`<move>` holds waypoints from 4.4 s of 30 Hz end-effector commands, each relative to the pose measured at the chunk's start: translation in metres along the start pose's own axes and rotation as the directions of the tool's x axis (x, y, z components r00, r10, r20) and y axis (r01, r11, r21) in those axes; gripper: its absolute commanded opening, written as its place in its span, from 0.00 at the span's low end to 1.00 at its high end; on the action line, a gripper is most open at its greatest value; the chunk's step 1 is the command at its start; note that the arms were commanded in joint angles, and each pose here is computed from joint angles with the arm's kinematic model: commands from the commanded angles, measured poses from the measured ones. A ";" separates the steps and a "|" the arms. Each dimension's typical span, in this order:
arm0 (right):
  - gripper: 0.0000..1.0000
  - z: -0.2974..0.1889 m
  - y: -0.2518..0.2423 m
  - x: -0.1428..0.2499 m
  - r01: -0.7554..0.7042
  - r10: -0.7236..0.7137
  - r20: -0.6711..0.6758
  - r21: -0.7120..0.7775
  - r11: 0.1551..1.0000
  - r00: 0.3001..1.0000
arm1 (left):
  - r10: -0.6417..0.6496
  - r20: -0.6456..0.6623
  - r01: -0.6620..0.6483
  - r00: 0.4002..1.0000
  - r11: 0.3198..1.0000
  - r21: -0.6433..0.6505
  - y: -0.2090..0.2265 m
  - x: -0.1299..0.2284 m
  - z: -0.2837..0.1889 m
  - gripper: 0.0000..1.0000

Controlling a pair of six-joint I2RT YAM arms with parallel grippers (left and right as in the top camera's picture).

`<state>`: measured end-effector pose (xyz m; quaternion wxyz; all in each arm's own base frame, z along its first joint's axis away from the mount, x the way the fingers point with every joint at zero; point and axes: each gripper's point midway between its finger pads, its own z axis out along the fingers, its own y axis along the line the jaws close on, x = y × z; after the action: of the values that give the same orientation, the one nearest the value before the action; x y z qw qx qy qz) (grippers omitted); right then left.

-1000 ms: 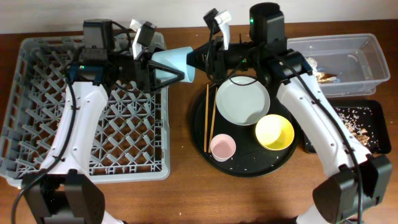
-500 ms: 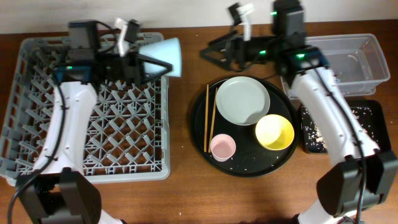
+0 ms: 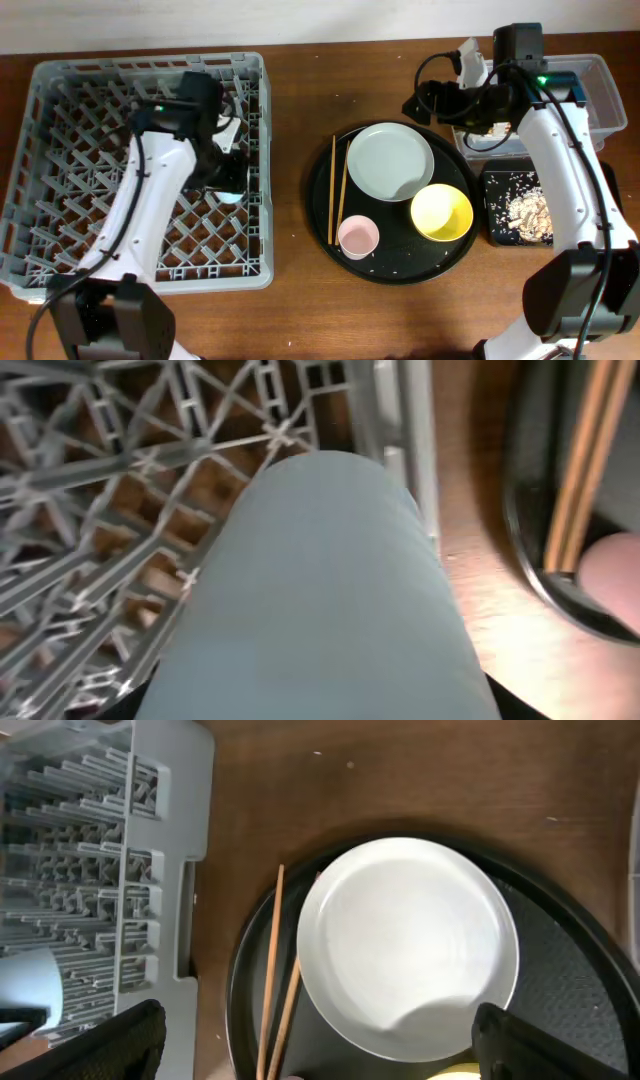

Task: Sort waste into correct bins and load items into the dishwasher rack
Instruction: 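Place the blue cup upside down in the rack with the left gripper, then grasp the pink cup with the right gripper and hand it to the left gripper, then place the pink cup upside down in the rack with the left gripper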

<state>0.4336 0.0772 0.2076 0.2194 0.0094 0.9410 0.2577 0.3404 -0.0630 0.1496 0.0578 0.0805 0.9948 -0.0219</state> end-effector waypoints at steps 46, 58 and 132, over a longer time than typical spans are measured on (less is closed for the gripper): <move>0.04 0.021 0.147 0.058 0.188 -0.214 0.013 -0.532 0.825 0.977 | -0.140 0.429 -0.324 0.892 0.462 0.826 -0.079 -0.080 -0.159 0.99; 0.04 -0.019 0.245 0.028 0.440 -0.313 0.316 -0.735 0.516 0.895 | -0.095 0.504 -0.494 0.858 0.110 0.862 -0.114 -0.079 -0.165 0.99; 0.56 -0.024 -0.024 0.127 0.024 0.096 -0.254 0.433 0.901 0.962 | 0.058 0.358 -0.145 0.932 0.964 0.222 -0.056 -0.133 -0.101 0.98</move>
<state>0.3199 0.0588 0.1933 0.1095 0.0427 0.9890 0.0901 0.4476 -0.1314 0.2594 0.2116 0.1360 0.9568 -0.1461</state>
